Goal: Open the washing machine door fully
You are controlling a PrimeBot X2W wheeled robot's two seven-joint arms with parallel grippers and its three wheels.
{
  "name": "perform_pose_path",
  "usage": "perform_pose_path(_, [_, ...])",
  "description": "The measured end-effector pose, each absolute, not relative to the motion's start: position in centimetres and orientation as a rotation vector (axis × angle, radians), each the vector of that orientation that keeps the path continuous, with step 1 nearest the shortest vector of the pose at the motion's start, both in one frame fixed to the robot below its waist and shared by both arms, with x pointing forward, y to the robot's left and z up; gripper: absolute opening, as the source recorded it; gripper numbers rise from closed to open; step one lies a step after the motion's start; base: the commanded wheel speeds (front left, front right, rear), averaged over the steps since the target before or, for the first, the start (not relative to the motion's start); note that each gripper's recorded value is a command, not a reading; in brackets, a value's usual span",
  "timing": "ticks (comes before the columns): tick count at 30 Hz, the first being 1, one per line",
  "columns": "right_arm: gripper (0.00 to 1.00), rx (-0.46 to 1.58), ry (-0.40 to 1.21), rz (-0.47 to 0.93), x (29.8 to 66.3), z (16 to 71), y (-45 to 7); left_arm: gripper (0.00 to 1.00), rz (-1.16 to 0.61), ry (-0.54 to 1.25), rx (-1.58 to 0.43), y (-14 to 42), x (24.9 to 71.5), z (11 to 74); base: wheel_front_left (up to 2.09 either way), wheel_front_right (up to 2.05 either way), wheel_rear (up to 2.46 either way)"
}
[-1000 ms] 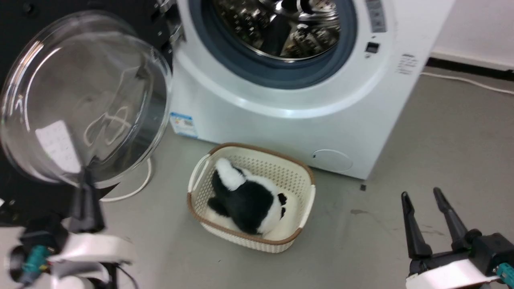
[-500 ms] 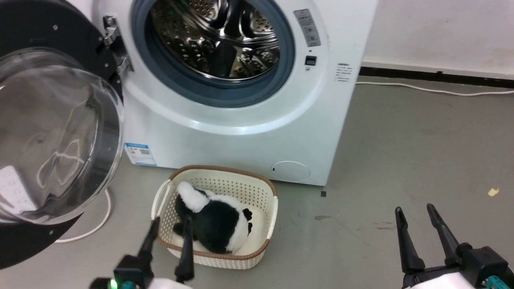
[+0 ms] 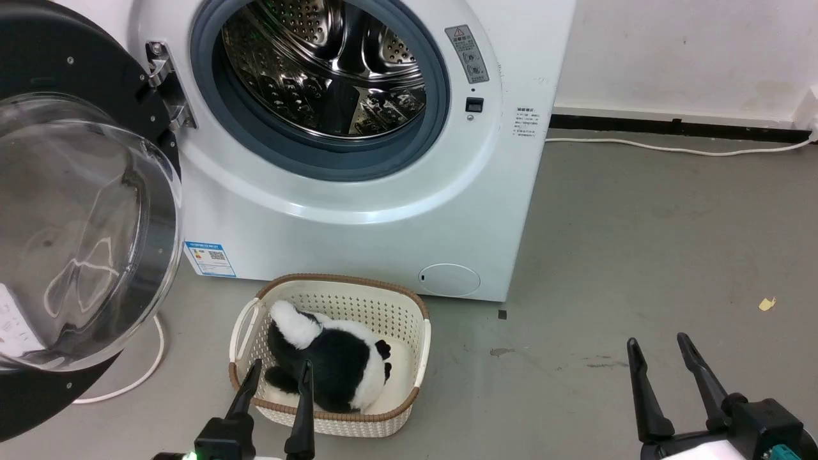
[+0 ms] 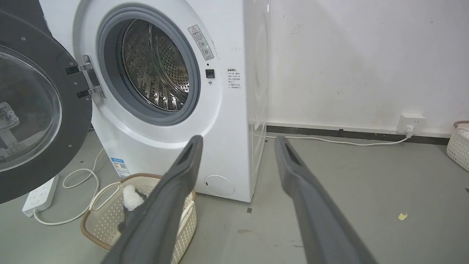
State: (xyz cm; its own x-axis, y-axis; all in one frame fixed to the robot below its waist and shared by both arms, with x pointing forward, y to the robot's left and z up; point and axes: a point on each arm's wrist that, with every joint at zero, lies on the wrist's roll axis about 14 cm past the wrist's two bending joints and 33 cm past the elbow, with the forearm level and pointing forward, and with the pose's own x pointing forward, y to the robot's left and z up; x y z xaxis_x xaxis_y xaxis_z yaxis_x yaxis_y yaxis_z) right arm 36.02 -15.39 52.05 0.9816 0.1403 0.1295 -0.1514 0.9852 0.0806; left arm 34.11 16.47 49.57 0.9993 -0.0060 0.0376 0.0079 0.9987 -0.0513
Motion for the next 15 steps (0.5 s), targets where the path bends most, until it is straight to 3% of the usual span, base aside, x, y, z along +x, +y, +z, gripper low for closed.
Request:
perform_pose_path(11, [1.00, 0.093, -0.117, 0.154, 36.06, 51.86, -15.14, 1.00, 0.013, -0.047, -0.065, 16.69, 34.11, 49.80, 0.00, 0.00, 0.00])
perform_pose_path(12, [0.00, 0.093, -0.113, 0.155, 36.10, 51.72, -15.10, 0.00, 0.014, -0.043, -0.072, 16.75, 34.14, 49.69, 0.00, 0.00, 0.00])
perform_pose_path(15, [0.00, 0.093, -0.113, 0.155, 36.11, 51.73, -15.11, 0.00, 0.014, -0.042, -0.072, 16.76, 34.13, 49.66, 0.00, 0.00, 0.00])
